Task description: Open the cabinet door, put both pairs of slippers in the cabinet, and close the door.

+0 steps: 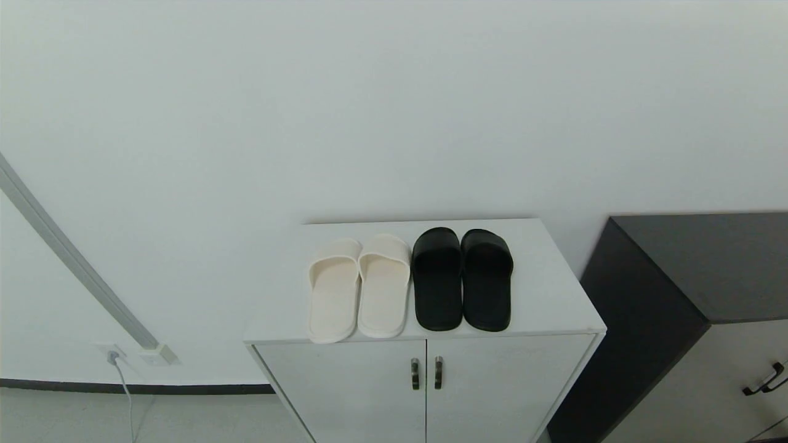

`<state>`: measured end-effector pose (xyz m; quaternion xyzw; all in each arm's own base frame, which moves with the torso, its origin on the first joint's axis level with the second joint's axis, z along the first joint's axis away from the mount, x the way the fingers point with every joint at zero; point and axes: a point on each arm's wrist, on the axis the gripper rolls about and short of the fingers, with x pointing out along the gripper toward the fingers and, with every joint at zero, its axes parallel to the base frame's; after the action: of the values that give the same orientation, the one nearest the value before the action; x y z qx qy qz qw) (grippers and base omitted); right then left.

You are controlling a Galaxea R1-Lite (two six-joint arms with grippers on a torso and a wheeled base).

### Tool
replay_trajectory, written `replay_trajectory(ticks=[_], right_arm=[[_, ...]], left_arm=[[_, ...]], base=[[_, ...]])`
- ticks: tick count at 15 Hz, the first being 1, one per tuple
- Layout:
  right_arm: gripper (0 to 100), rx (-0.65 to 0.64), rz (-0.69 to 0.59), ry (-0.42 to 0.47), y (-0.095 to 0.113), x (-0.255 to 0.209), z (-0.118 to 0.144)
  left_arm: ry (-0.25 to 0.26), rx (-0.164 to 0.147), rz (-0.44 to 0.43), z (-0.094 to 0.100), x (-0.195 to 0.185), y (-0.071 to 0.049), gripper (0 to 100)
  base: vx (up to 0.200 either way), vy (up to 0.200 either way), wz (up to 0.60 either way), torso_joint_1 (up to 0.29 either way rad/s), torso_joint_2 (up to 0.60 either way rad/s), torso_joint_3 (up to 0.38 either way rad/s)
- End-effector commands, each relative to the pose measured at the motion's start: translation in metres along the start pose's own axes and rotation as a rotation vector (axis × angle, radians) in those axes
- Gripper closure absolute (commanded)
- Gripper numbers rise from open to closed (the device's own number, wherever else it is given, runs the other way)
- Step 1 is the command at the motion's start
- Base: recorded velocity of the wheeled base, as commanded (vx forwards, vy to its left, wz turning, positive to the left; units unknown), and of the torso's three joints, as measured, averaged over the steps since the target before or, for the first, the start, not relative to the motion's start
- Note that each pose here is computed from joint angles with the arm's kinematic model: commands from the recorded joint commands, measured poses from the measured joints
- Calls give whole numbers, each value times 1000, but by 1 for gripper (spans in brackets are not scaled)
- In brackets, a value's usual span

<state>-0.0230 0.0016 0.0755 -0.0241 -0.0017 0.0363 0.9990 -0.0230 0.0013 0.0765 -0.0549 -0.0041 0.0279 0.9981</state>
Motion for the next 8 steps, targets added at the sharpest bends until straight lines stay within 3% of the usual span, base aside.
replay_trajectory(ticks=[1, 6, 7, 8], right_arm=[[0, -2, 2, 2, 0, 0, 0], [0, -53, 21, -3, 0, 0, 0], [0, -63, 17, -30, 0, -1, 7], [0, -21, 20, -97, -1, -7, 37]], left_arm=[[-1, -1, 0, 0, 0, 0, 100], [-1, -1, 0, 0, 0, 0, 100], [0, -1, 1, 0, 0, 0, 100], [0, -1, 1, 0, 0, 0, 100]], base=[[0, 0, 0, 0, 0, 0], [0, 0, 0, 0, 0, 0], [0, 0, 0, 0, 0, 0], [0, 0, 0, 0, 0, 0]])
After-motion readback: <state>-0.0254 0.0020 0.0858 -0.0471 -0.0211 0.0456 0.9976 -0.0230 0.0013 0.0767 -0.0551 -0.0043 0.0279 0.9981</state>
